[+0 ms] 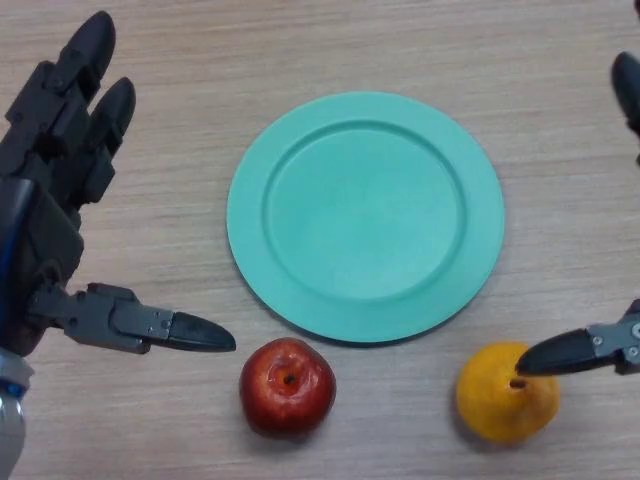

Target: Pick up the red apple and place it on the plate

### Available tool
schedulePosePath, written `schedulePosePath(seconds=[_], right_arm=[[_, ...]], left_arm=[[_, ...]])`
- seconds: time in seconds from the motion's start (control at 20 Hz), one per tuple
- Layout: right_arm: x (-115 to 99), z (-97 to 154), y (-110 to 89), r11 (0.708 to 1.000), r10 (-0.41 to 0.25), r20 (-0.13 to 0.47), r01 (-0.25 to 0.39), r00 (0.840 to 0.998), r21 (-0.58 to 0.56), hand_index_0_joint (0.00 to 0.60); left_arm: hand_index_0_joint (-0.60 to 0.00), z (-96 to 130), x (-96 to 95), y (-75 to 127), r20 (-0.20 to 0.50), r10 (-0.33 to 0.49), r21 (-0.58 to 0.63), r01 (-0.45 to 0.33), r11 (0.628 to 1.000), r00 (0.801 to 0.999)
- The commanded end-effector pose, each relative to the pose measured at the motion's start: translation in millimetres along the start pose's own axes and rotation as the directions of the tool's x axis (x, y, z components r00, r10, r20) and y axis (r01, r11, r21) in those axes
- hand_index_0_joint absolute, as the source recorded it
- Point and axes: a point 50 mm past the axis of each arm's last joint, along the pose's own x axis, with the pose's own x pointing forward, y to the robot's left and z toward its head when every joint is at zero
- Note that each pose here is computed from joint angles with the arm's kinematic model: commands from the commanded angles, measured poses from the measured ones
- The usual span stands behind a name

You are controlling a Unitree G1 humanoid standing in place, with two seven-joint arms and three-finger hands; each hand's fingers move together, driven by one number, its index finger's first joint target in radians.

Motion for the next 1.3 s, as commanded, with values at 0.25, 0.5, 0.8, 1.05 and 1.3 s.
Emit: schedulePosePath(seconds=[0.25, 0.5, 0.8, 1.05, 1.3], right_arm=[[-3, 28, -14.1, 0.995, -0.063, 0.209, 0.079, 0.976, -0.068, 0.000], [-2, 27, -11.6, 0.993, -0.061, 0.203, 0.079, 0.977, -0.083, 0.000], [5, 17, -4.2, 0.995, -0.039, 0.141, 0.051, 0.989, -0.087, 0.000], [9, 10, 3.6, 0.997, -0.013, 0.122, 0.022, 0.992, -0.072, 0.000], [13, 11, -3.5, 0.995, -0.052, 0.141, 0.063, 0.989, -0.075, 0.000]], left_arm=[[0.000, 37, -2.4, 9, 0.222, 0.007, 0.132, -0.038, 0.991, 0.975], [0.000, 29, -15.7, 0, 0.217, -0.006, 0.132, -0.024, 0.991, 0.976], [0.000, -21, -51.6, -14, 0.124, -0.076, 0.166, 0.055, 0.985, 0.989], [0.000, -65, -65.3, -31, 0.013, -0.081, 0.206, 0.076, 0.976, 0.997], [0.000, -86, -59.4, -39, -0.061, -0.038, 0.210, 0.050, 0.976, 0.997]])
